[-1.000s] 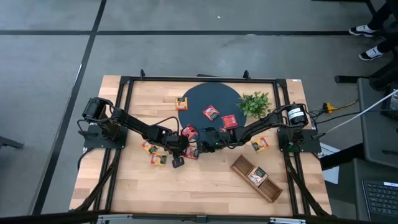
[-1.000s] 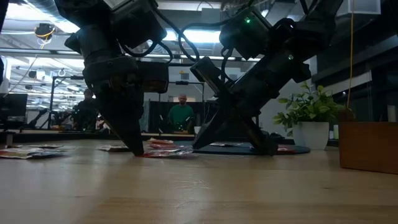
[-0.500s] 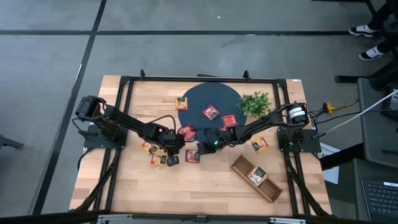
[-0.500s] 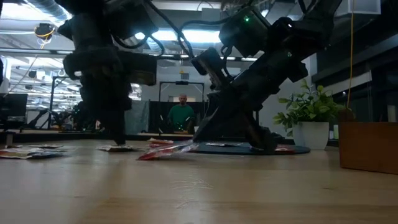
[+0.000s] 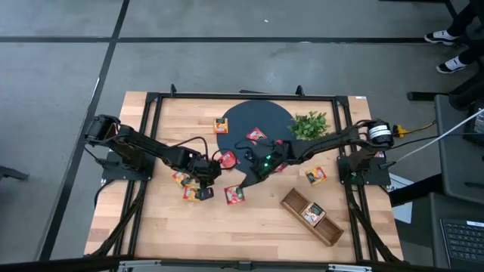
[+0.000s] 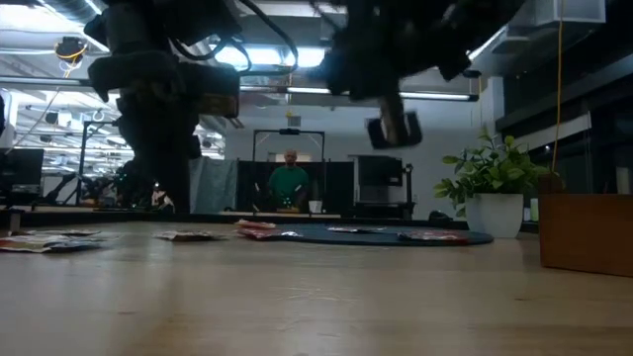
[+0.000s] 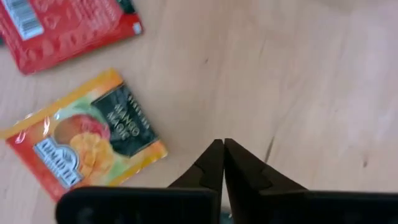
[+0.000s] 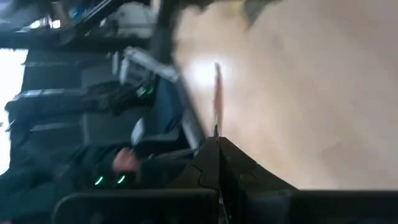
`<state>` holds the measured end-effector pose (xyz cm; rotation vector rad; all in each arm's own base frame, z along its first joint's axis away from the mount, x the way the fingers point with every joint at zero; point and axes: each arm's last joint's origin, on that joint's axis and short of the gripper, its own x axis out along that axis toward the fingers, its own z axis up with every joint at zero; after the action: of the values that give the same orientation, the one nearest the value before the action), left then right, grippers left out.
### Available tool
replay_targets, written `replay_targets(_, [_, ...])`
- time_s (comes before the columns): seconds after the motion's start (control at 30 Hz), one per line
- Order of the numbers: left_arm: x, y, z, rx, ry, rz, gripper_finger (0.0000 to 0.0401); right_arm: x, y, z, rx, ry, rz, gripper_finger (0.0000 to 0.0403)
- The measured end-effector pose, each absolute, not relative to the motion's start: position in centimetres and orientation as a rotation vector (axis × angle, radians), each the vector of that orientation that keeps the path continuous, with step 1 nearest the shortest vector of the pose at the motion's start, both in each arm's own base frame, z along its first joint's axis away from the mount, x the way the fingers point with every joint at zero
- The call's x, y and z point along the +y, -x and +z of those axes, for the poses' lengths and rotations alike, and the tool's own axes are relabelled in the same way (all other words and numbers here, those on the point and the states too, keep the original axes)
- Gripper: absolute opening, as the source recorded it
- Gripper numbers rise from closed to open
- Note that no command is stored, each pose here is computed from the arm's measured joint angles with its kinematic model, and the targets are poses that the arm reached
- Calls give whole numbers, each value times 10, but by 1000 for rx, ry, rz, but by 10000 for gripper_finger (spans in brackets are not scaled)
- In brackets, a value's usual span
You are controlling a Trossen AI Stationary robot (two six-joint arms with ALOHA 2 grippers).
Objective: Pick & Place Tea
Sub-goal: Put the red tea bag into the right section of the wooden organizer
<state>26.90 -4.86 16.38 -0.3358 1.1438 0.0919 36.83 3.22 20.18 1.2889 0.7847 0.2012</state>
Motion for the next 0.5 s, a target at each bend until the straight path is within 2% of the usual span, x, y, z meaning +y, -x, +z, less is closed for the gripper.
replay_targets(0.23, [-48, -268, 164, 1150, 334, 95, 6, 36, -353, 240, 907, -1310, 302, 2])
replay_targets(0.5, [-48, -268, 164, 1149, 335, 95, 10, 42, -316, 281, 1099, -1275, 255, 2])
